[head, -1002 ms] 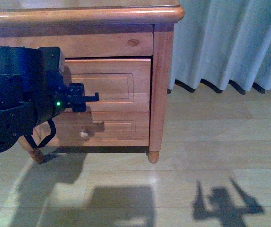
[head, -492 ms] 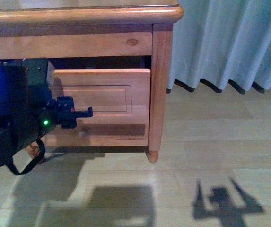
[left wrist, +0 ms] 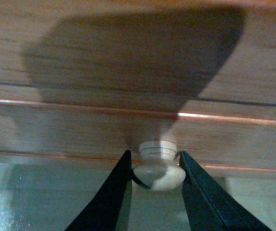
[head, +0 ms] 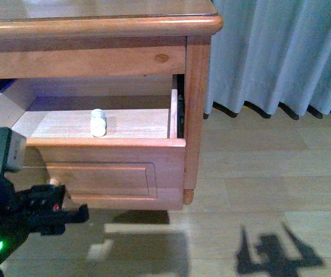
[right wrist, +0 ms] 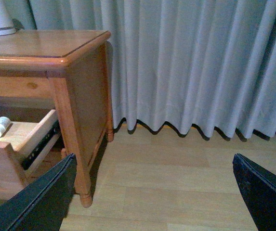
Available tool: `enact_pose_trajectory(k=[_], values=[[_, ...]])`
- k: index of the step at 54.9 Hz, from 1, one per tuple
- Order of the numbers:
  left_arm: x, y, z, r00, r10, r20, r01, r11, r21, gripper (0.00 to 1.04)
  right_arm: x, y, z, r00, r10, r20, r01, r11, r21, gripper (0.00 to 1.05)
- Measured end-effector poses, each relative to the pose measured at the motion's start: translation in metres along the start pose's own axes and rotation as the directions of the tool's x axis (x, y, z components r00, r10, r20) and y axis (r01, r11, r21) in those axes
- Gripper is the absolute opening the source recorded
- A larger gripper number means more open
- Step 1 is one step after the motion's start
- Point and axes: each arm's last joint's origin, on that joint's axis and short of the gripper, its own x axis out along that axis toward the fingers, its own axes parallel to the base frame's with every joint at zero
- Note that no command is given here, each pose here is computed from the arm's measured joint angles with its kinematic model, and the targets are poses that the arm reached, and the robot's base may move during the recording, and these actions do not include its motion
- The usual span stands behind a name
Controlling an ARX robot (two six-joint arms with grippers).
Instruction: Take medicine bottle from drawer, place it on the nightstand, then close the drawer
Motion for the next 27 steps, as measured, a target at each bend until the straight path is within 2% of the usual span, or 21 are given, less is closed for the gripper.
enact_pose_trajectory(k=[17,27], values=[[-0.051,-0.006,-0.017,0.999,-0.029,-0.046,0.027,0.999,-0.044,0.27,0.000,0.000,0.000,1.000,0.000,0.000,0.000,1.000,0.000,0.98],[-0.059,-0.014,-0.021,0.999,-0.033,-0.042,0.030,0.997,-0.065,0.27,0.000,0.000,0.000,1.000,0.000,0.000,0.000,1.000,0.000,0.98]])
